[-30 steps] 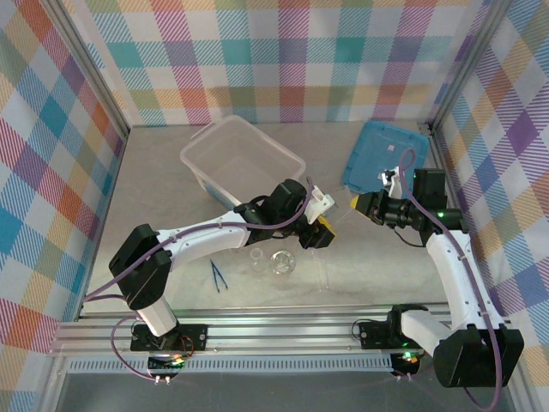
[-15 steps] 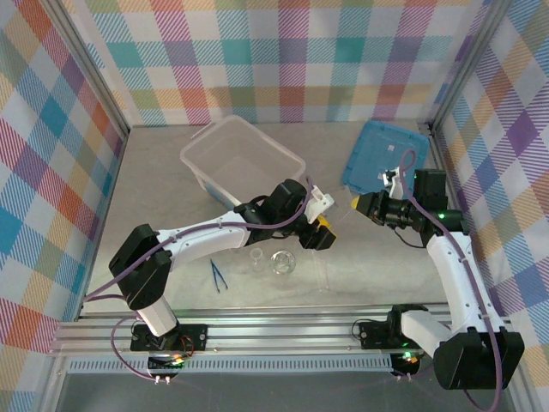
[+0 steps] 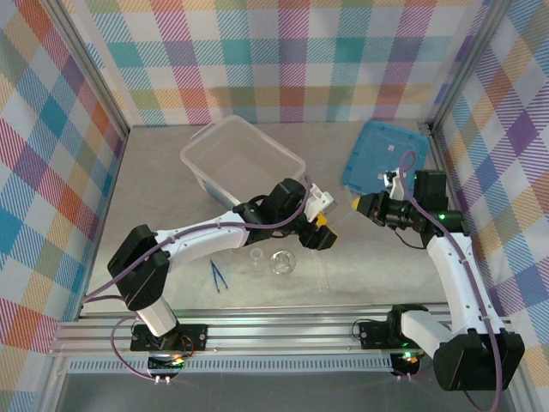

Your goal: Organize the chemistry lab equipment

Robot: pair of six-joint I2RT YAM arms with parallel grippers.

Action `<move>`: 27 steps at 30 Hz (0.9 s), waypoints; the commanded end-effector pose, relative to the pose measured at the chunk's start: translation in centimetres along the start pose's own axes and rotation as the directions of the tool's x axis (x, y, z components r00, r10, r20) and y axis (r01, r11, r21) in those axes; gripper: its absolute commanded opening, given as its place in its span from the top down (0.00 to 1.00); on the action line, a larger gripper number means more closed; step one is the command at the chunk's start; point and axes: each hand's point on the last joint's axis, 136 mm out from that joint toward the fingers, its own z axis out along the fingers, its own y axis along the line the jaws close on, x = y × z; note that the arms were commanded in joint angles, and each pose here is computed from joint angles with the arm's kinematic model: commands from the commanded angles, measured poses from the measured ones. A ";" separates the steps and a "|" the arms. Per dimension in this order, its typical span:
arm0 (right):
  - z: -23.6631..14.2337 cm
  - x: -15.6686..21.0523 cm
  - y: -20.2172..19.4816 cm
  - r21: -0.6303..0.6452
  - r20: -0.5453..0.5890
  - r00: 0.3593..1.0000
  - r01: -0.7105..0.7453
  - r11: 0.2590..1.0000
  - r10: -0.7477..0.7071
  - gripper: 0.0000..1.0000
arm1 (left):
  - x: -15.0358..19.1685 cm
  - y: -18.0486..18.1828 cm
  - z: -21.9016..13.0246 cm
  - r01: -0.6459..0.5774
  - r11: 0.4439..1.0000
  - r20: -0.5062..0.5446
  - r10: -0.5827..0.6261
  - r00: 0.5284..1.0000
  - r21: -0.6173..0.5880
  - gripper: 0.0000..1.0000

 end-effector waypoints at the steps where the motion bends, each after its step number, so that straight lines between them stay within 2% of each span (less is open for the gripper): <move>1: -0.8 -0.3 0.9 -0.008 0.022 0.999 0.042 0.999 -0.042 0.97 | -2.7 0.1 -1.9 0.005 1.000 0.081 -0.004 0.997 -0.015 0.32; 7: -0.8 -0.3 0.7 0.001 0.022 0.999 0.041 0.999 -0.041 0.97 | -3.3 1.0 -2.7 0.035 0.999 0.116 -0.031 0.993 -0.036 0.29; 18: -1.2 -0.4 0.4 0.036 0.040 0.998 0.050 0.998 -0.051 0.97 | -3.6 3.4 -4.3 0.091 0.986 0.171 -0.066 0.983 -0.142 0.29; 27: -1.5 -1.6 -0.4 0.111 0.080 0.995 0.058 0.992 -0.067 0.97 | -3.7 5.1 -6.4 0.143 0.962 0.237 -0.087 0.968 -0.233 0.29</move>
